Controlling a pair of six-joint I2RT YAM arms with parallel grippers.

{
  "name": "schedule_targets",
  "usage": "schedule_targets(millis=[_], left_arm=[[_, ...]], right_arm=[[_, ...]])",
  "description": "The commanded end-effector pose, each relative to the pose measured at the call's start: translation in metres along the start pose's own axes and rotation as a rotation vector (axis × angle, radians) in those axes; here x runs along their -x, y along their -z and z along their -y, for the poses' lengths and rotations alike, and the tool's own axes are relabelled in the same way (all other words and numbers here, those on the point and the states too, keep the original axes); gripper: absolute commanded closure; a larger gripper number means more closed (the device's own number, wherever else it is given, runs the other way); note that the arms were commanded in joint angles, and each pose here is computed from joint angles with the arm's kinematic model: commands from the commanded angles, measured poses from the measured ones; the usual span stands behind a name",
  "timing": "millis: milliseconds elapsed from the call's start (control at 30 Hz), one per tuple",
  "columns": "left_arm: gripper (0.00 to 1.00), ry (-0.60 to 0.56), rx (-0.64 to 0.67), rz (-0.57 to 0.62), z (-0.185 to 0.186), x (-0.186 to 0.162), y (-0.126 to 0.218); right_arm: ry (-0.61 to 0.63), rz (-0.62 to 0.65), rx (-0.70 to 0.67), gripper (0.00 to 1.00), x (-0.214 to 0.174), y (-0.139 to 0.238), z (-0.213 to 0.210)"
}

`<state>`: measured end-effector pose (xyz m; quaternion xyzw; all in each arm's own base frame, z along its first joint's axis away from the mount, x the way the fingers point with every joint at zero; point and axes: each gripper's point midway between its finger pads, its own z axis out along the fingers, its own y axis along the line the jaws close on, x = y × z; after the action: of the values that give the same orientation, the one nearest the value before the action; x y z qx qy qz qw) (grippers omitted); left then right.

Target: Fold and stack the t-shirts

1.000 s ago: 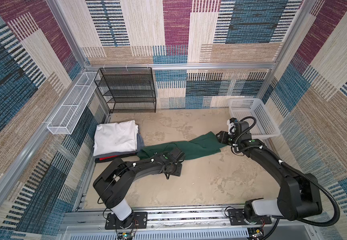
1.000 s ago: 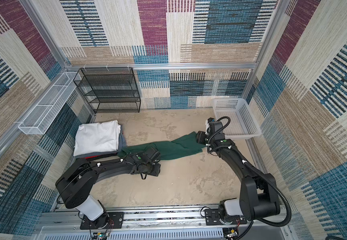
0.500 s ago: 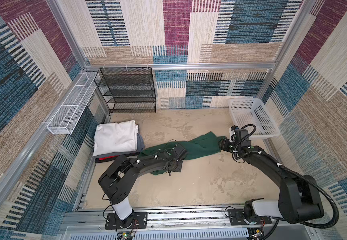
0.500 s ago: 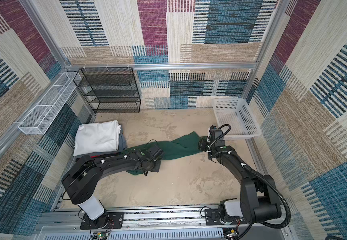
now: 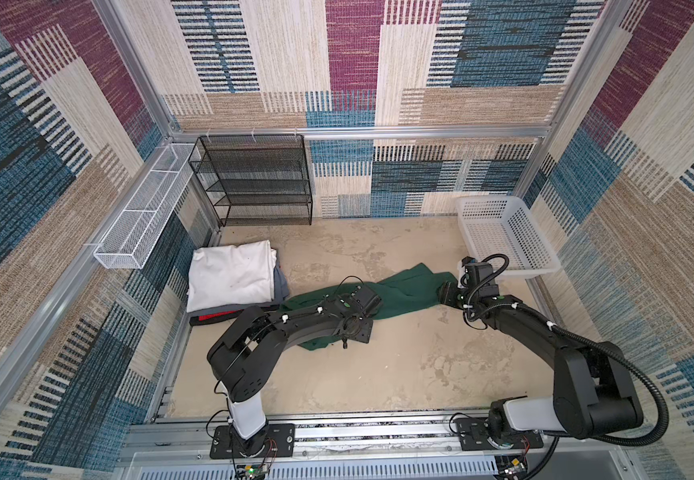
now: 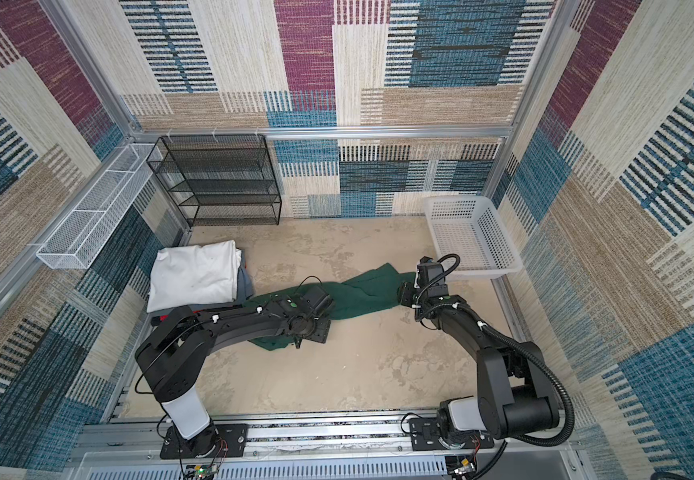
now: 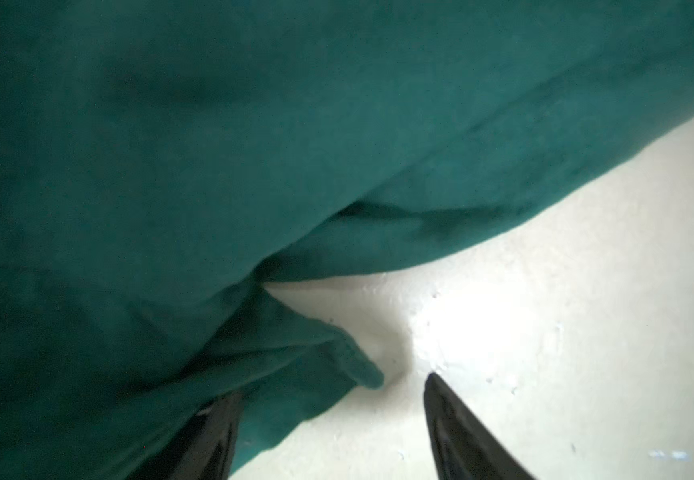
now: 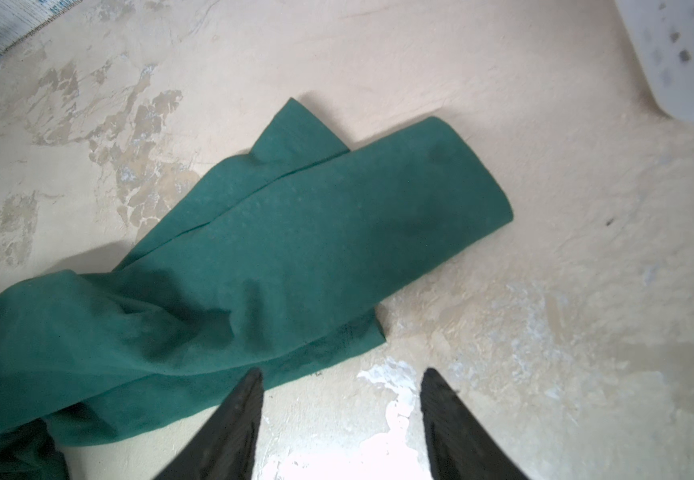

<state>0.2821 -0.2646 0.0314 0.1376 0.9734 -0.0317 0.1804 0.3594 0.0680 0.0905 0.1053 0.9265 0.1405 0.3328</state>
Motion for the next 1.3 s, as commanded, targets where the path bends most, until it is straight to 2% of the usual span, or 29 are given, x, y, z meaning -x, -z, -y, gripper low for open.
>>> schedule_targets(millis=[0,67,167,200,233,267,400,567,733,1000,1133,1267], left_arm=[[0.26,0.011,0.06,-0.016,-0.008,0.0,-0.006],[0.26,0.004,0.096,-0.049,-0.013,-0.006,-0.012],[0.48,0.002,0.131,-0.087,-0.022,-0.017,-0.02],[0.61,0.006,0.139,-0.096,-0.026,-0.019,-0.021],[0.88,0.008,0.148,-0.108,-0.03,-0.023,-0.022],[1.0,0.013,0.152,-0.112,-0.032,-0.024,-0.022],[1.0,0.007,0.203,-0.13,-0.042,-0.029,-0.017],[1.0,0.01,0.197,-0.112,-0.05,-0.034,0.002],[1.0,0.043,0.161,-0.008,-0.055,-0.02,0.047],[1.0,0.114,0.104,0.226,-0.067,0.012,0.126],[1.0,0.14,0.09,0.313,-0.076,0.022,0.156],[1.0,0.15,0.074,0.346,-0.082,0.029,0.171]], right_arm=[[-0.008,0.027,0.015,0.38,0.005,0.0,-0.002],[-0.011,0.027,0.013,0.38,0.004,0.001,0.0],[-0.014,0.033,0.01,0.38,0.004,0.002,0.002],[-0.015,0.032,0.009,0.38,0.003,0.002,0.003],[-0.014,0.033,0.01,0.38,0.003,0.002,0.003],[-0.014,0.032,0.011,0.38,0.002,0.002,0.003],[-0.009,0.021,0.018,0.38,-0.002,0.002,0.004],[-0.012,0.028,0.005,0.38,-0.003,0.005,0.006],[-0.017,0.025,-0.049,0.38,-0.006,0.002,0.017],[-0.011,0.032,-0.148,0.32,-0.003,-0.011,0.035],[-0.01,0.038,-0.158,0.32,0.001,-0.028,0.038],[0.011,0.003,-0.205,0.35,0.004,-0.047,0.045]])
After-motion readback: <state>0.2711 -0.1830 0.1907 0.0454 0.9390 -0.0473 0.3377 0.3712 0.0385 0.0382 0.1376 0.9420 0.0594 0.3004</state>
